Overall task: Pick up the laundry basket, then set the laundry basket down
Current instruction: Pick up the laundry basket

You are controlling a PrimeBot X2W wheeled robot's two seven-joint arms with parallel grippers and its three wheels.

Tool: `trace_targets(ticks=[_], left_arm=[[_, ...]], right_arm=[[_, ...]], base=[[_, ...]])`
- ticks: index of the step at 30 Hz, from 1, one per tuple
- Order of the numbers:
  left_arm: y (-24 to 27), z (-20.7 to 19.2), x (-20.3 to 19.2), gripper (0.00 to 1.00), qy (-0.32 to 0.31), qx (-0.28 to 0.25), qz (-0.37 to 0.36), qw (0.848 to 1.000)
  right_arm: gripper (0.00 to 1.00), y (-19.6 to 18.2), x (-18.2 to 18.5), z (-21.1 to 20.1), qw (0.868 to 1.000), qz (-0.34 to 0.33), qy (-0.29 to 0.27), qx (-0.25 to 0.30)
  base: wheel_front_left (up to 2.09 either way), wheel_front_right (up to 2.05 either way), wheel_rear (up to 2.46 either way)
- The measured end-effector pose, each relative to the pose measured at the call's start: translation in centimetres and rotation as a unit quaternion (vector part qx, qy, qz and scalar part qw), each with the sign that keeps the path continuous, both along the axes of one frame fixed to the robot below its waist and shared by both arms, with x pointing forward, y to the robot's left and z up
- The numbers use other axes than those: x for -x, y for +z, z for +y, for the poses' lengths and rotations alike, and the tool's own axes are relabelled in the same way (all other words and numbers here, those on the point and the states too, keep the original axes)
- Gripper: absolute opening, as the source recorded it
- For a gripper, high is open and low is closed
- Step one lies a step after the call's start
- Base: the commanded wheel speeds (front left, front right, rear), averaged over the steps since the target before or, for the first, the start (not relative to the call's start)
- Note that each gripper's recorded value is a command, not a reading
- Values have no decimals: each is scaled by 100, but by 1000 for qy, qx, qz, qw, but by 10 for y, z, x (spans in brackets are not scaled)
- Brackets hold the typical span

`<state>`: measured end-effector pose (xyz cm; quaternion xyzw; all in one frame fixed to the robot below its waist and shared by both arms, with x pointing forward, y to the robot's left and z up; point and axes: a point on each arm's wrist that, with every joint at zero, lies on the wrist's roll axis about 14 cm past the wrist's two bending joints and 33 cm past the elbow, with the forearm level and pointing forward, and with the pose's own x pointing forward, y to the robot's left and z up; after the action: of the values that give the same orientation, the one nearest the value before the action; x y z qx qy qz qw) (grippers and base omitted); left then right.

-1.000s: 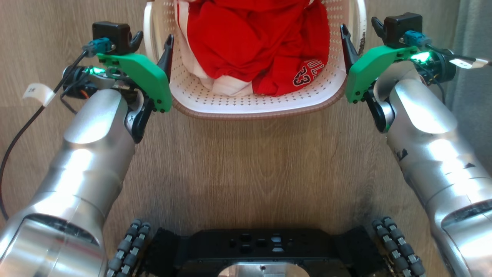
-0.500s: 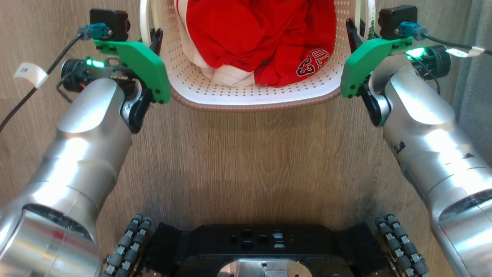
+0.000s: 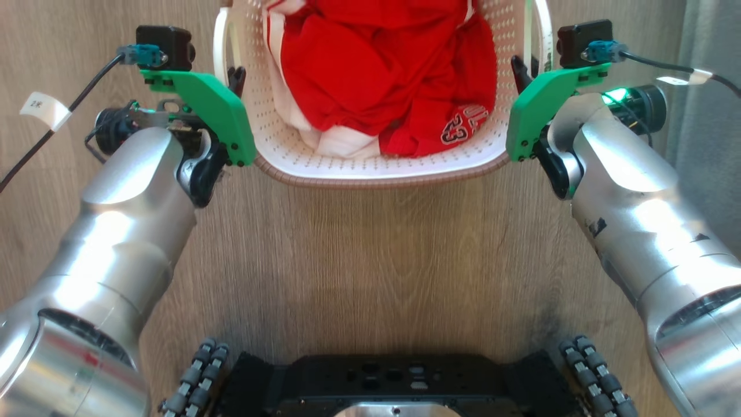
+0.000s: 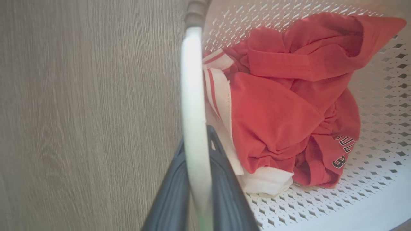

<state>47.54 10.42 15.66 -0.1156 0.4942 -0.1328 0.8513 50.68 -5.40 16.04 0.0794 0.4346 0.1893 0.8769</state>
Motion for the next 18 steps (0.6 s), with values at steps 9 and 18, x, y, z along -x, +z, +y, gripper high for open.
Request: trace_targets(ticks=[9,18], left_arm=[[36,2,-9,0,8,8,0,1000],[75,4,3,0,13,16,13,1000]], right_arm=[[0,37,-2,1,1000,9,18,10],[0,79,17,2,999,35,36,19]], base=[[0,0,0],[0,0,0]])
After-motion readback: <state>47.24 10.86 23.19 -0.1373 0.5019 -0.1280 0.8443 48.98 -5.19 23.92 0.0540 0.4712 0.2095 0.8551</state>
